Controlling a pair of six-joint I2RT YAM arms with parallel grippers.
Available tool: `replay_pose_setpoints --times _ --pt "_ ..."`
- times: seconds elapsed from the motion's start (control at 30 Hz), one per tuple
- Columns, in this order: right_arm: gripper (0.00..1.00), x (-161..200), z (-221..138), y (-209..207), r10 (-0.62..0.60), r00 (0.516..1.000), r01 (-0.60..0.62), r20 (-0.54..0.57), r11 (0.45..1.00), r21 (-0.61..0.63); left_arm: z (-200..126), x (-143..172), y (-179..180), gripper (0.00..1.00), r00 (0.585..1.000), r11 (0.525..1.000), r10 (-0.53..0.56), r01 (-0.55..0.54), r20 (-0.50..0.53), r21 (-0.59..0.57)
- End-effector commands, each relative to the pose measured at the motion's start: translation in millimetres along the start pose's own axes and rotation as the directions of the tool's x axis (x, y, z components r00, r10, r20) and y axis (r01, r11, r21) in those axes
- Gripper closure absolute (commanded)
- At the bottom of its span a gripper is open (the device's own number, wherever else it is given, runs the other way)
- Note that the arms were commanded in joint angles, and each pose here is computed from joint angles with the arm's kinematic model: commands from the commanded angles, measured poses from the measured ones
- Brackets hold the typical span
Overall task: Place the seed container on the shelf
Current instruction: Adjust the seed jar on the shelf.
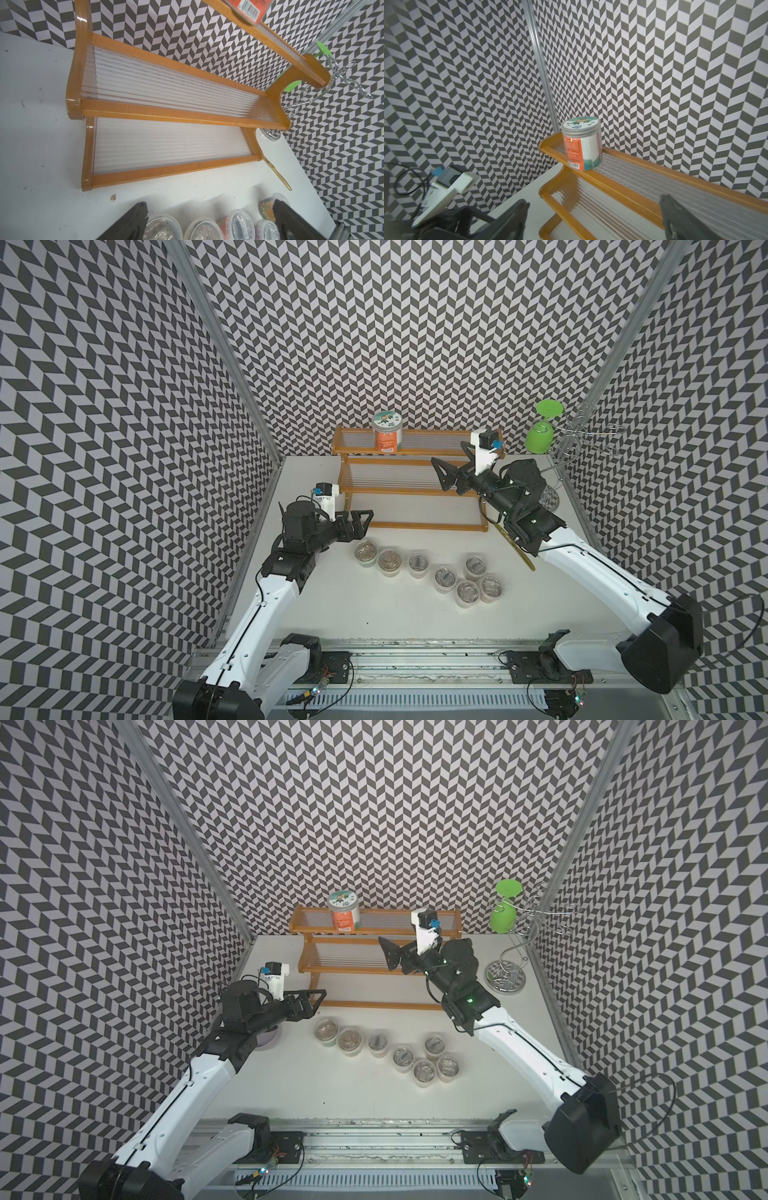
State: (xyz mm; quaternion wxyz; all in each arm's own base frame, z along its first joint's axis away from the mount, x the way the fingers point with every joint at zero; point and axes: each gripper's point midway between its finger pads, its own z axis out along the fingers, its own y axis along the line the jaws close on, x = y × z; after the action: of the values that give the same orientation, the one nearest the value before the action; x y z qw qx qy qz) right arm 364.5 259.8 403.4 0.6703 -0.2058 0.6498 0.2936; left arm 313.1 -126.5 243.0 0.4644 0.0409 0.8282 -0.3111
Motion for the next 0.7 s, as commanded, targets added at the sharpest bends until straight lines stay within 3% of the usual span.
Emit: replay_pose_setpoints --times 0.0,0.13,0.3,0.4,0.67 --pt "0.0 15.0 -16.3 21.2 0.005 0.998 -0.013 -0.065 0.993 -0.117 -6.5 2.4 8.3 0.04 0.999 0.994 0.029 -0.031 -0.021 -0.1" --pt "0.01 64.7 -38.2 39.7 0.029 0.979 -0.07 -0.203 0.977 -0.201 -9.0 28.8 18.5 0.07 0.996 0.986 0.017 -0.031 -0.083 -0.163" --pt "0.0 110.4 -56.6 23.8 0.073 0.955 -0.101 -0.289 0.991 -0.083 -10.2 40.8 23.6 0.07 0.995 0.984 0.005 -0.022 -0.097 -0.176" --pt "0.0 100.1 -48.7 10.7 0.091 0.961 -0.097 -0.262 0.995 -0.007 -6.1 32.2 17.1 0.07 0.997 0.989 0.0 -0.011 -0.077 -0.145" --pt "0.01 12.6 14.3 20.7 -0.037 0.997 0.031 -0.061 0.994 -0.102 2.9 -0.7 8.8 0.05 1.0 0.992 0.008 -0.008 0.0 -0.122"
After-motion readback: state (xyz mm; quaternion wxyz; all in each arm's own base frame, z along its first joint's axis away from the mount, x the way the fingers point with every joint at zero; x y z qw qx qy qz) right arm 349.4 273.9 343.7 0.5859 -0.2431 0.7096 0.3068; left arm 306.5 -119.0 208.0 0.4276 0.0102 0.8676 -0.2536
